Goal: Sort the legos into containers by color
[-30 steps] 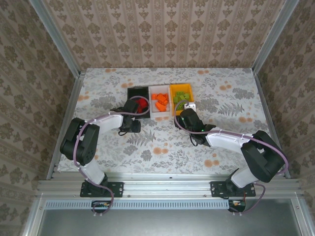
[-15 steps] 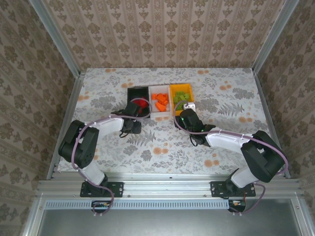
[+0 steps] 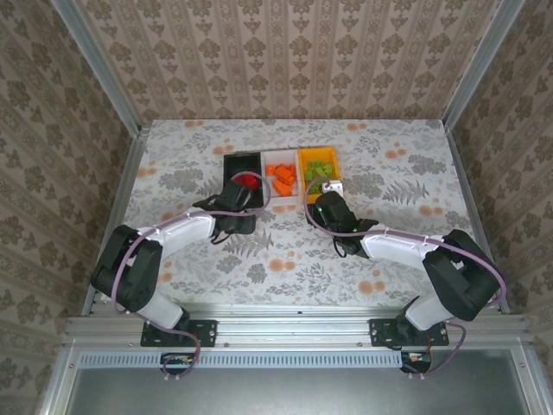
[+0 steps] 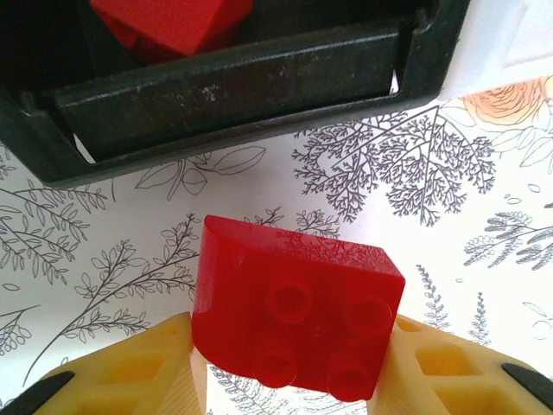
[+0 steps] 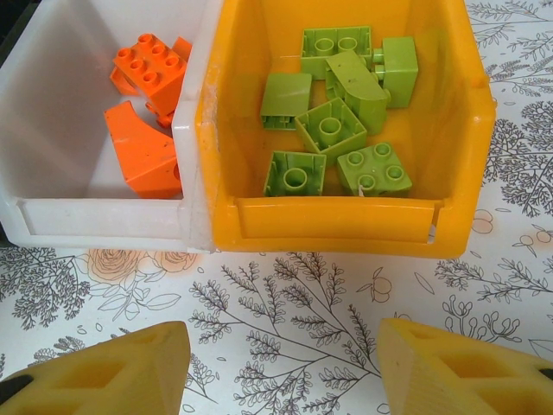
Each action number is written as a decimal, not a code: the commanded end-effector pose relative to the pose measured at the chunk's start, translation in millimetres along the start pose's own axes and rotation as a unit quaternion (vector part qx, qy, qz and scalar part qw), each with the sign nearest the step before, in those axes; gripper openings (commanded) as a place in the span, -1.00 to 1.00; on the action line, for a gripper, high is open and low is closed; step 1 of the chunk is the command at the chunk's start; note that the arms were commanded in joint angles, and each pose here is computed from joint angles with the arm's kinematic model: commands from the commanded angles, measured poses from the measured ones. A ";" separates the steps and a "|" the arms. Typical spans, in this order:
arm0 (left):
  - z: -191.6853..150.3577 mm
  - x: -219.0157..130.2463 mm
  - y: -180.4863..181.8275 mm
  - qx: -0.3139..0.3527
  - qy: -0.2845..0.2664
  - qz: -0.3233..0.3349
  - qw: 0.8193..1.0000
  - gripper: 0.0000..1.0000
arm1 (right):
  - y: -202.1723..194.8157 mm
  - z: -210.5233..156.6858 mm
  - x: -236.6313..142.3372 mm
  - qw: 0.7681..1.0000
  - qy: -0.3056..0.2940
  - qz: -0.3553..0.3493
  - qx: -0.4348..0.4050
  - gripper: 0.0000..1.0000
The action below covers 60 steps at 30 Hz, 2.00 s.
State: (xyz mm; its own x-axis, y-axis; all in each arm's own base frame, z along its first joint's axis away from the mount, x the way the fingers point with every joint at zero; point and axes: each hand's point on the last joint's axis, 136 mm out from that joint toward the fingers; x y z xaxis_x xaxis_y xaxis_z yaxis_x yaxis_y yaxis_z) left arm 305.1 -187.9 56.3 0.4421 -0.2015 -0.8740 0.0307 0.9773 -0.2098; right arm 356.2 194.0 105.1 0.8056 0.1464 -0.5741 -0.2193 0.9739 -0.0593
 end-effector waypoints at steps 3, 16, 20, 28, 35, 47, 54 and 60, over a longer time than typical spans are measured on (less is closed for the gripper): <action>1.7 -13.1 -2.8 -0.005 -0.009 -0.003 1.000 -0.12 | 1.6 16.2 -4.6 1.000 -0.021 -0.004 0.000 0.20; 58.1 -35.5 -26.2 0.015 -0.049 -0.013 0.999 -0.13 | -0.7 17.7 -6.9 1.000 -0.024 -0.009 -0.004 0.20; 92.5 -33.7 -25.7 0.014 -0.062 -0.003 0.998 -0.13 | -2.4 19.2 -7.3 1.000 -0.026 -0.013 -0.005 0.19; 134.8 2.4 -26.5 0.007 -0.032 0.000 0.999 -0.10 | -3.9 21.5 -10.2 0.999 -0.030 -0.015 -0.006 0.19; 148.9 -5.0 -31.1 0.004 -0.044 0.001 0.999 0.62 | -3.8 21.5 -10.9 0.999 -0.030 -0.015 -0.007 0.21; 129.7 -138.0 -4.8 -0.027 -0.211 -0.008 0.977 1.00 | 3.6 31.7 -23.8 0.997 -0.076 0.004 -0.015 0.31; 61.7 -198.1 67.2 -0.104 -0.320 0.092 0.937 1.00 | 46.6 94.6 -101.8 0.966 -0.214 -0.009 -0.146 1.00; 64.4 -208.6 79.0 -0.008 -0.460 0.078 0.885 1.00 | 38.0 123.4 -129.1 0.965 -0.183 -0.070 -0.172 1.00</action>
State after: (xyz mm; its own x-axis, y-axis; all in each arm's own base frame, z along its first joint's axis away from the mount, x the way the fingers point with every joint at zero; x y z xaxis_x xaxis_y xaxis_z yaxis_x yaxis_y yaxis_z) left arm 265.9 -78.2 230.6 0.9334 0.0225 -0.3583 -0.1007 0.9744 -0.2011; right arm 309.9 262.1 252.9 0.9266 0.2913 -0.2378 -0.3576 0.8781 -0.3178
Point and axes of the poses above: each hand's point on the last joint's axis, 136 mm out from that joint toward the fingers, its own x axis out along the fingers, its own y axis along the line the jaws close on, z = x × y, and after that the axes turned 13 degrees about -x, right-handed
